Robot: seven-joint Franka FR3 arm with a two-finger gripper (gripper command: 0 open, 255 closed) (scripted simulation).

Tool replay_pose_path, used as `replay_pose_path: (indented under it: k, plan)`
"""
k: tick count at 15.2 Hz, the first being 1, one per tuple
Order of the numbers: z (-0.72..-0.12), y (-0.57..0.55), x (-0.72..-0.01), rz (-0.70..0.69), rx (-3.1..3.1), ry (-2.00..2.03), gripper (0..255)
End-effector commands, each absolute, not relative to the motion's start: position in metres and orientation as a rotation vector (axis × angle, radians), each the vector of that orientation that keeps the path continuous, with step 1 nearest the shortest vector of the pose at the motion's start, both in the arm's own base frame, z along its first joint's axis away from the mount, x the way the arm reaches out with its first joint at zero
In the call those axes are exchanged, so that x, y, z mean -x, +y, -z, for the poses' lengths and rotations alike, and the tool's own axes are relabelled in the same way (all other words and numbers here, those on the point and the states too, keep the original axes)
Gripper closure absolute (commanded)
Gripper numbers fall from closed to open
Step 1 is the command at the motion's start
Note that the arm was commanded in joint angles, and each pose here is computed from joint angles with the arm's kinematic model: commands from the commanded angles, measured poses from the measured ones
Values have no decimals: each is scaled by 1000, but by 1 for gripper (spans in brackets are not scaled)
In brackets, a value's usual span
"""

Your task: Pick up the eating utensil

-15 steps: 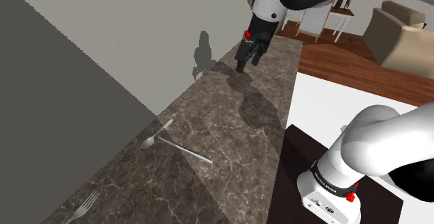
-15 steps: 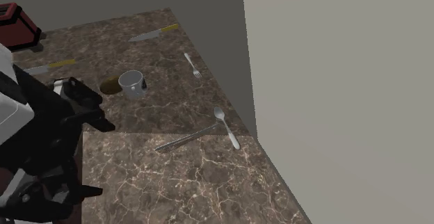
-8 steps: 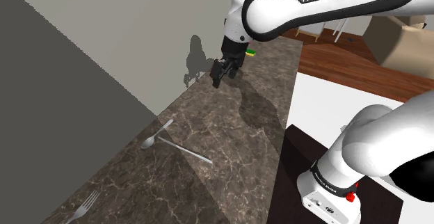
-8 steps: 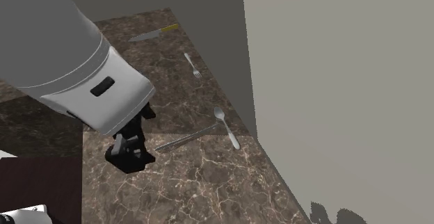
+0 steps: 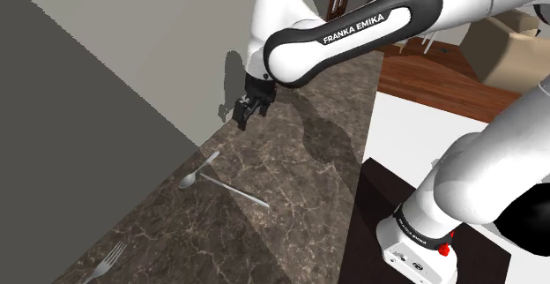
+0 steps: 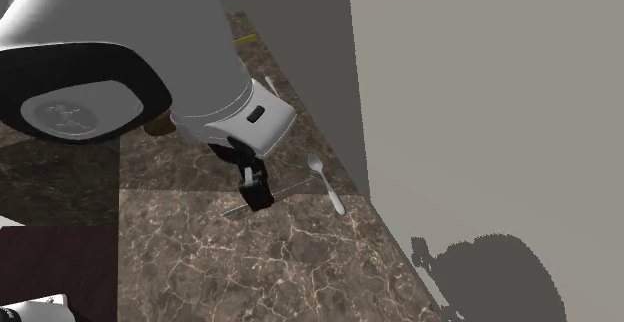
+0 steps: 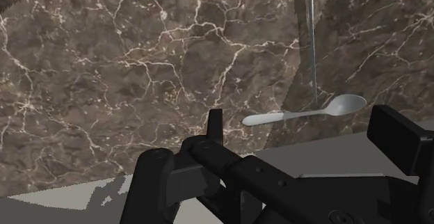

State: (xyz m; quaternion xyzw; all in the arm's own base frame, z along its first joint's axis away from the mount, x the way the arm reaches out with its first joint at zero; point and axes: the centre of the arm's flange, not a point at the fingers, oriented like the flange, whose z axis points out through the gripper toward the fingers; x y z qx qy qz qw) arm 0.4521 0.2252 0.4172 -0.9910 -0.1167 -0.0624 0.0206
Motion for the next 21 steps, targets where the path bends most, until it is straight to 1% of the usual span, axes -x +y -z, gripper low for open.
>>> replay_pose_path:
  k: [1, 21]
  plan:
    - [-400, 243, -462, 200, 3073, -383, 0]
    - [-230, 425, -554, 250, 3079, -597, 0]
